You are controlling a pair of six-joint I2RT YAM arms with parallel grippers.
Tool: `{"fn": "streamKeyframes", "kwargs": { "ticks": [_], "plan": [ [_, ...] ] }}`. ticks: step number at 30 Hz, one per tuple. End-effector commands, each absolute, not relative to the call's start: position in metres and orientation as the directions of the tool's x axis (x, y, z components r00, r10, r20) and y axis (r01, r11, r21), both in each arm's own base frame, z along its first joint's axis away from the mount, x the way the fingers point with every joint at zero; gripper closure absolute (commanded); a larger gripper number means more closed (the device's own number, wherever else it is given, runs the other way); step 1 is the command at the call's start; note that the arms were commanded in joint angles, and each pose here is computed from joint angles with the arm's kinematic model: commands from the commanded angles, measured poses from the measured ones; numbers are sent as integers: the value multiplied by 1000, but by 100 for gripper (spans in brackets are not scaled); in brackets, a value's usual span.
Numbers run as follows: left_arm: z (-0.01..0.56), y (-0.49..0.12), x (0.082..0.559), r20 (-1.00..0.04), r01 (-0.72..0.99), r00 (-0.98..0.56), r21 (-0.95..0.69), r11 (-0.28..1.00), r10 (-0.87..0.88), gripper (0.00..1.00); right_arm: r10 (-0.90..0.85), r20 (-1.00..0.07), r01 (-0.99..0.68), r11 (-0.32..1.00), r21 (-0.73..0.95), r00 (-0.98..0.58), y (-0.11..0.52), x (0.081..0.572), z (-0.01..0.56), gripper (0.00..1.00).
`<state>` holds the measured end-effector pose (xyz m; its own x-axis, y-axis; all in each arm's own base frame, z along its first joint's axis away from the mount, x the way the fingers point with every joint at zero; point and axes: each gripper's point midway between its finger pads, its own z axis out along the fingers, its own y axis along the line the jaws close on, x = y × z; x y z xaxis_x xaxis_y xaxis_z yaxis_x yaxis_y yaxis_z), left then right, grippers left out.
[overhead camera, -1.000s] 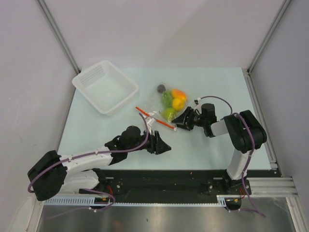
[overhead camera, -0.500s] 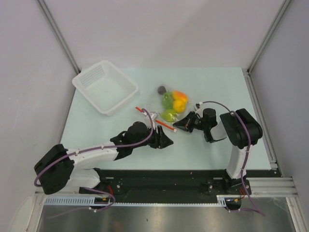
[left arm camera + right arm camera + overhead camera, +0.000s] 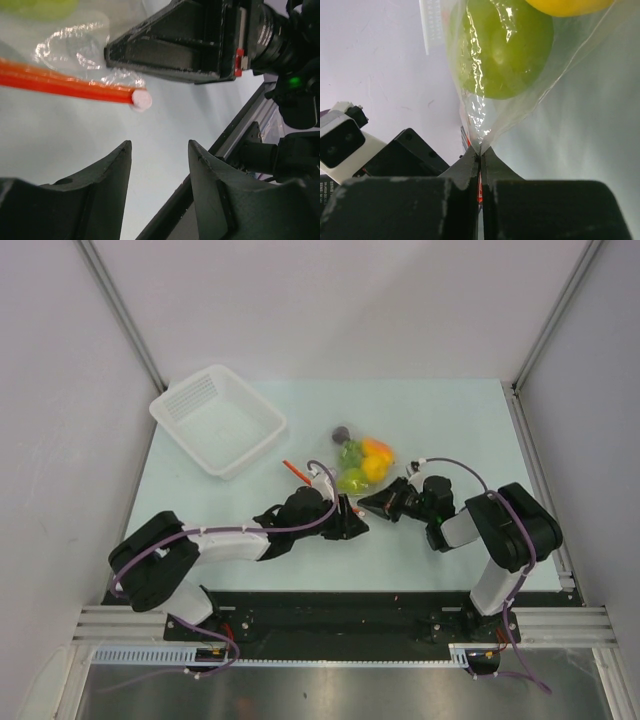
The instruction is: Open the zip-top bag and remove the fake food
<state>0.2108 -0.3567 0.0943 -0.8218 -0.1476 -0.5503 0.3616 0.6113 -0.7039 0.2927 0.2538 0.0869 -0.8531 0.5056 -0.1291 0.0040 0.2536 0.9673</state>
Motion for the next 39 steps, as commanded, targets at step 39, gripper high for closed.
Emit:
{"fn": "streamKeyframes", "kwargs": {
  "ticks": [39],
  "plan": [
    [101, -354, 250, -470, 177, -793, -787, 592, -387, 68, 569, -183, -86, 193, 977, -802, 260, 279, 117, 100]
  ]
}}
